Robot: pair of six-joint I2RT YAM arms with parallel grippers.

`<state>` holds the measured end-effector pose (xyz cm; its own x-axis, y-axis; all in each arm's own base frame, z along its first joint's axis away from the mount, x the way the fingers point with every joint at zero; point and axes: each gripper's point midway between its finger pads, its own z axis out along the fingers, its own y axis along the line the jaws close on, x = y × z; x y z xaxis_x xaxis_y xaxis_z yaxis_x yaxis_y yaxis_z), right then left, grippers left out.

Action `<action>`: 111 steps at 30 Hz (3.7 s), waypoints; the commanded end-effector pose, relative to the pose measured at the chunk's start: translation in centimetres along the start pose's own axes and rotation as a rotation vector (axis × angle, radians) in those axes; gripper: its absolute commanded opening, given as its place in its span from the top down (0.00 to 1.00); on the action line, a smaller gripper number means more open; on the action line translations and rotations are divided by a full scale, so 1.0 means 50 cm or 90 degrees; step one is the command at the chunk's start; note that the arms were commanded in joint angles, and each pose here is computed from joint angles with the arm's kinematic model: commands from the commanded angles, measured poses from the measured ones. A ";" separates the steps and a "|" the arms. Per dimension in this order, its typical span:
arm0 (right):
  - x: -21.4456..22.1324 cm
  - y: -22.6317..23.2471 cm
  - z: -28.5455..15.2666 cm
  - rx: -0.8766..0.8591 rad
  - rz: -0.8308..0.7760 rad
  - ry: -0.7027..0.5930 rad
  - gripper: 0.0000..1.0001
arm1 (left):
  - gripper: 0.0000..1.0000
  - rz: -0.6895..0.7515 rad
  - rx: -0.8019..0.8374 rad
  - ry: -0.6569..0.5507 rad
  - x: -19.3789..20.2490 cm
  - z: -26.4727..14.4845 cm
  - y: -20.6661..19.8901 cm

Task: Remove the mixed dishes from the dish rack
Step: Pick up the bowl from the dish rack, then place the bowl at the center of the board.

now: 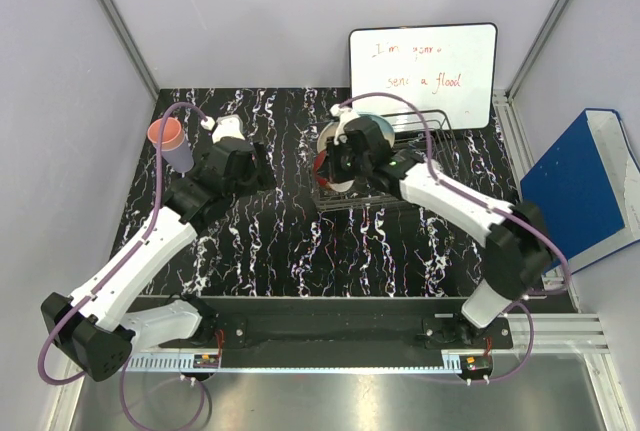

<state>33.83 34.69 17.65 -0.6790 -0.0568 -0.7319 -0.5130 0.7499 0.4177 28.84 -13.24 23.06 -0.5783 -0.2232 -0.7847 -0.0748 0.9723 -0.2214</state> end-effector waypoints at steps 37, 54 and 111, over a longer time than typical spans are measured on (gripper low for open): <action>0.155 0.212 -0.438 0.080 -0.684 0.009 1.00 | 0.16 0.167 0.294 0.001 -0.052 -0.066 -0.162; 0.305 0.261 -0.442 -0.140 -0.779 0.103 1.00 | 0.23 0.262 0.443 0.125 0.038 -0.197 -0.210; 0.276 0.239 -0.379 -0.028 -0.805 0.041 0.46 | 1.00 0.378 0.464 0.262 0.274 -0.204 -0.269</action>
<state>6.45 30.18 19.88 0.2986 -0.7760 -0.5556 -0.8822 -0.0022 -0.4710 13.75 -28.60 19.66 -0.6421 0.4727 -0.6036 0.7211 0.6397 -0.2661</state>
